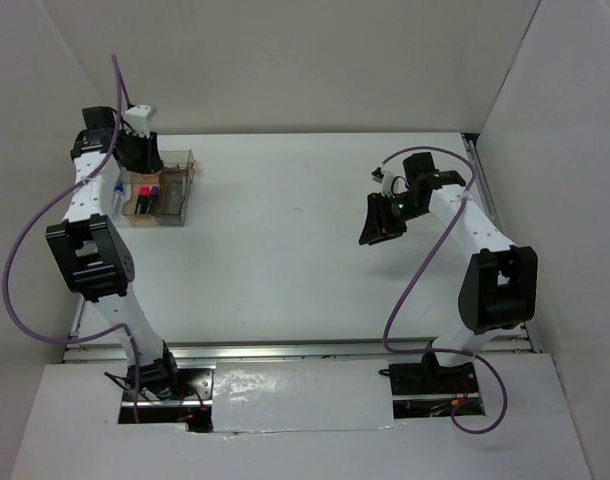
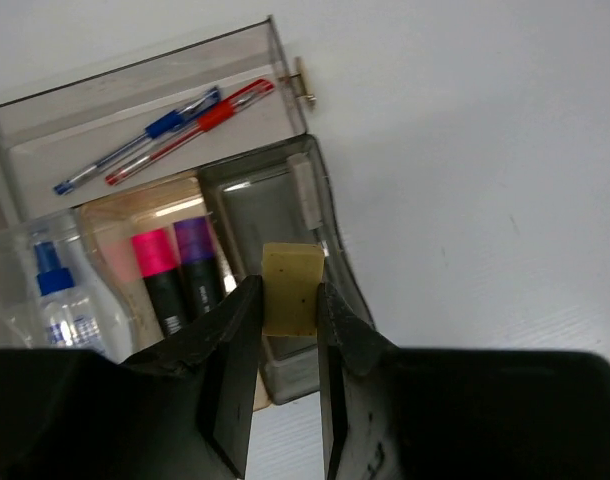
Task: Sort the stationery into containers
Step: Place the stationery in the storage box, then reset both arms
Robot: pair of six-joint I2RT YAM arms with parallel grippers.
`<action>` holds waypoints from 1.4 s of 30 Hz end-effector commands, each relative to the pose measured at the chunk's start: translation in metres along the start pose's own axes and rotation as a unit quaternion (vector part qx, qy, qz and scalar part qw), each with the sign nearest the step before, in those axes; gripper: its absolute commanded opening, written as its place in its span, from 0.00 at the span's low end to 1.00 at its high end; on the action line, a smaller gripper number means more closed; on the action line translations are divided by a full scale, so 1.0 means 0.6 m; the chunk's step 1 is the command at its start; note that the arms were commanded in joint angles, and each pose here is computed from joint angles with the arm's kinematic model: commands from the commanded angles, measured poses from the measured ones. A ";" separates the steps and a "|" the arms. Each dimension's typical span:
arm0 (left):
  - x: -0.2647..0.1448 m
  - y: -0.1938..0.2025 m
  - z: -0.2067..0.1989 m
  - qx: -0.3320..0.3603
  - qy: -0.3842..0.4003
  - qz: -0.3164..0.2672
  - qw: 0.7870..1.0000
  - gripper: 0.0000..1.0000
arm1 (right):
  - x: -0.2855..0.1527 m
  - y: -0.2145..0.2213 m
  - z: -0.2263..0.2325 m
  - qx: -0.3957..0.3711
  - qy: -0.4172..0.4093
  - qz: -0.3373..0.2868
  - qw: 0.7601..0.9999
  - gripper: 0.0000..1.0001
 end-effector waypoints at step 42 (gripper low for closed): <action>-0.072 0.034 -0.189 0.107 0.005 0.006 0.994 0.99 | -0.089 -0.013 -0.047 -0.011 0.174 -0.081 0.981 1.00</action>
Point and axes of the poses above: each gripper's point midway between its finger pads, its own x axis out along the fingers, its own z axis along the line the jaws close on, y = z × x, the point moved 4 cm from there along -x, back along the fingers, and after that the axes turned 12 degrees about -x, right-handed, at the moved point
